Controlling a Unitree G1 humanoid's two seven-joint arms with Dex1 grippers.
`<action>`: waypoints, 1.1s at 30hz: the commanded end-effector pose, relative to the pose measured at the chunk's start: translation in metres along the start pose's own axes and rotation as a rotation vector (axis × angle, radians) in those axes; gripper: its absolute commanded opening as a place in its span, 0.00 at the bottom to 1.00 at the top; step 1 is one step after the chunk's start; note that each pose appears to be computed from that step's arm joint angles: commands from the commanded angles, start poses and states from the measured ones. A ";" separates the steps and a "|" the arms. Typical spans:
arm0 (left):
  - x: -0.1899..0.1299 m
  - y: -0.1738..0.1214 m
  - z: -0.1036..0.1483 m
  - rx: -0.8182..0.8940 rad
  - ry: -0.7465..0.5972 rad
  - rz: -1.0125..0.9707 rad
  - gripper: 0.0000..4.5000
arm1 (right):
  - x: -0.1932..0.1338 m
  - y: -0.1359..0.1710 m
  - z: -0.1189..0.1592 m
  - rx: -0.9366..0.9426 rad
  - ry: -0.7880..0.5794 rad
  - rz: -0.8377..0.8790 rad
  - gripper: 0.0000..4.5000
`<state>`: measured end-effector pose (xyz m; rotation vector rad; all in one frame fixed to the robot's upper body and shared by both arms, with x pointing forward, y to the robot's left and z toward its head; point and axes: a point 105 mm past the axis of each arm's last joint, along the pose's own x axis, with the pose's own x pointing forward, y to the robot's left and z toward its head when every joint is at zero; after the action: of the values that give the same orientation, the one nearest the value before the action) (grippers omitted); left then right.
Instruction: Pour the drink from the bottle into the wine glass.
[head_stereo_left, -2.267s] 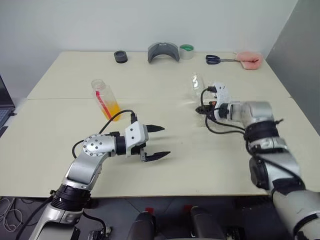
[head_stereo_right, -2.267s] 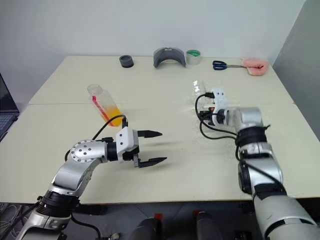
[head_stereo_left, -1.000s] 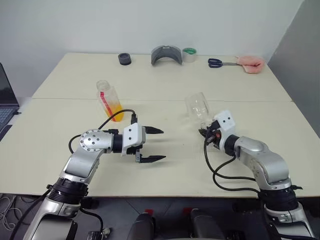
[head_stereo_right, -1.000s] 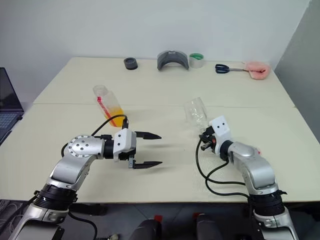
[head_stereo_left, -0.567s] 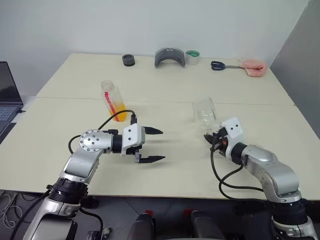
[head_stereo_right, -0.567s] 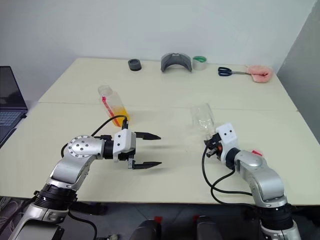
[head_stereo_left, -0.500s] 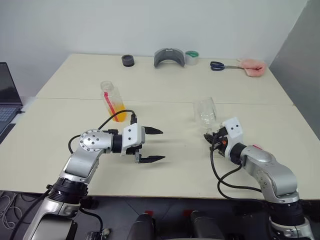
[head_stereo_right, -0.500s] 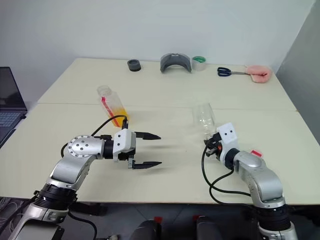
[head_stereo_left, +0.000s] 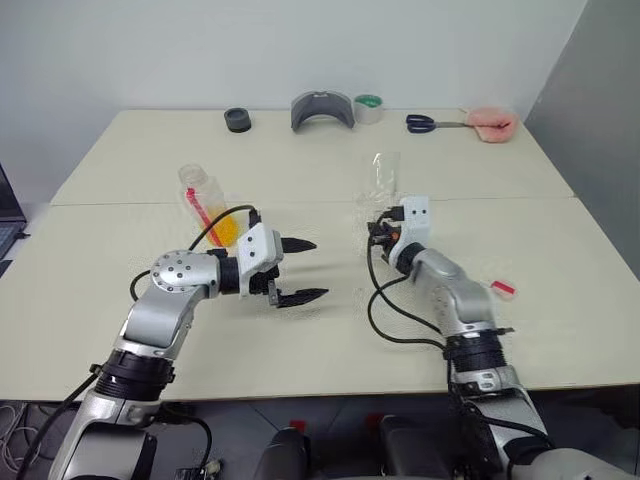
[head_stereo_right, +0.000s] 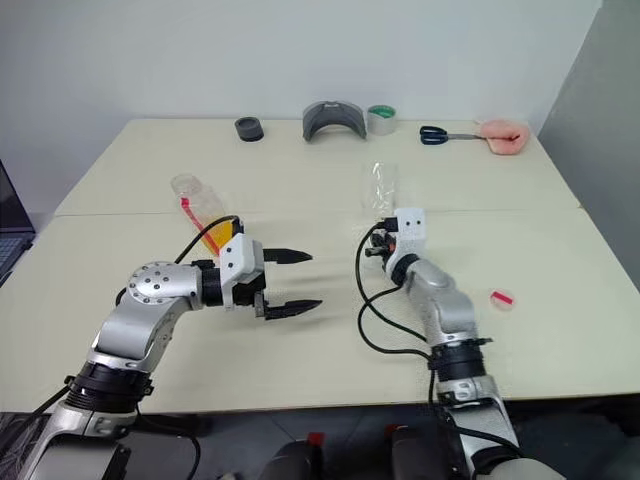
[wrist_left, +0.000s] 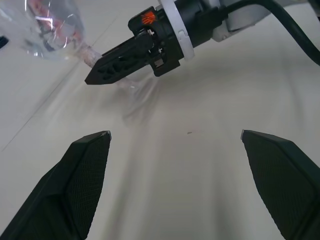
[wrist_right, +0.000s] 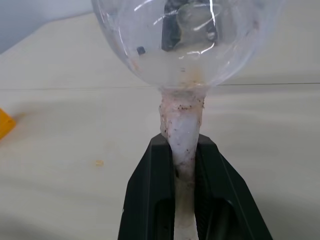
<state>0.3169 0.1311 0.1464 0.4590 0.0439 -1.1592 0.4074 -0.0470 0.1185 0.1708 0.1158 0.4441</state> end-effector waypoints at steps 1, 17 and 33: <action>-0.013 0.010 0.006 0.029 0.000 0.057 1.00 | 0.003 0.006 -0.014 -0.038 -0.002 0.026 0.04; -0.028 0.020 -0.003 0.040 0.070 0.080 1.00 | -0.025 0.007 -0.052 -0.036 0.067 0.036 0.04; -0.026 0.003 -0.005 0.024 0.069 0.014 1.00 | -0.061 0.004 -0.082 -0.094 0.183 0.067 0.04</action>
<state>0.3132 0.1583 0.1406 0.4977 0.1208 -1.1208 0.3526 -0.0556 0.0914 0.0511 0.0783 0.5295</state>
